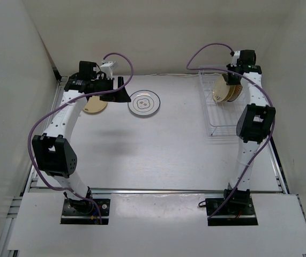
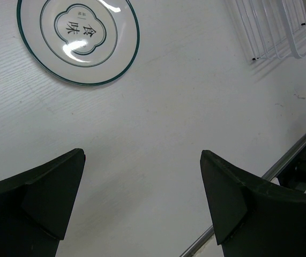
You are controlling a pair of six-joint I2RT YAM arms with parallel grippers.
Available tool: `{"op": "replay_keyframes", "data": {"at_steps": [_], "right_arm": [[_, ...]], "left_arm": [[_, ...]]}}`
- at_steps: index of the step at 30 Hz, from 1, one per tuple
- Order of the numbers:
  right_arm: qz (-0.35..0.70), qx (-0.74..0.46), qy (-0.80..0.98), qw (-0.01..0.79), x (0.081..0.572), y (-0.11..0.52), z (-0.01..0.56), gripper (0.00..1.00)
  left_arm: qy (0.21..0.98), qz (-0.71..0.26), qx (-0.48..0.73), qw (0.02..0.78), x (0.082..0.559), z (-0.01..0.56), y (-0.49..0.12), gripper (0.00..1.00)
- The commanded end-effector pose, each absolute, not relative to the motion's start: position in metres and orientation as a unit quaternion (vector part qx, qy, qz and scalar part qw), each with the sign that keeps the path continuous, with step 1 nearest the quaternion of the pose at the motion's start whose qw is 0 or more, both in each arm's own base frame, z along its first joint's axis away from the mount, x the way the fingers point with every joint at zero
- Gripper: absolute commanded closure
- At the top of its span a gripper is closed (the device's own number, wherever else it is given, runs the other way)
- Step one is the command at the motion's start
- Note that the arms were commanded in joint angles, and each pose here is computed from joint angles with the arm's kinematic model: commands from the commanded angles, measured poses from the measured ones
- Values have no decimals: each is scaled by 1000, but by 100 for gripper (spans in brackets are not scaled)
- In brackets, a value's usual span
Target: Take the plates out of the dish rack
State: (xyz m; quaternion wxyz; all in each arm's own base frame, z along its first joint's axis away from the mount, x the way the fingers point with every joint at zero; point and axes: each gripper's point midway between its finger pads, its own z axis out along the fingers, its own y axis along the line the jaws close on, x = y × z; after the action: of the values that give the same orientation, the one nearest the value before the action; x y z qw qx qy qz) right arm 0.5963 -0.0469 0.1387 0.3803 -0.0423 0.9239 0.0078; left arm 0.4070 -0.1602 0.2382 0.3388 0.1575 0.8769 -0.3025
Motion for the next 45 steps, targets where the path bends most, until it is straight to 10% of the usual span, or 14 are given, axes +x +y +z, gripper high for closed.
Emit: {"op": "replay_keyframes", "data": {"at_steps": [1, 5, 33, 45], "right_arm": [[1, -44, 910, 413, 612, -54, 156, 84], [1, -44, 910, 413, 612, -54, 156, 100], [-262, 62, 812, 519, 561, -78, 320, 100], [291, -196, 843, 408, 428, 131, 294, 100]], "left_arm": [[870, -310, 168, 346, 407, 245, -163, 0], [870, -310, 168, 346, 409, 245, -164, 0], [847, -318, 181, 386, 373, 284, -162, 0], [796, -475, 218, 304, 332, 283, -191, 0]]}}
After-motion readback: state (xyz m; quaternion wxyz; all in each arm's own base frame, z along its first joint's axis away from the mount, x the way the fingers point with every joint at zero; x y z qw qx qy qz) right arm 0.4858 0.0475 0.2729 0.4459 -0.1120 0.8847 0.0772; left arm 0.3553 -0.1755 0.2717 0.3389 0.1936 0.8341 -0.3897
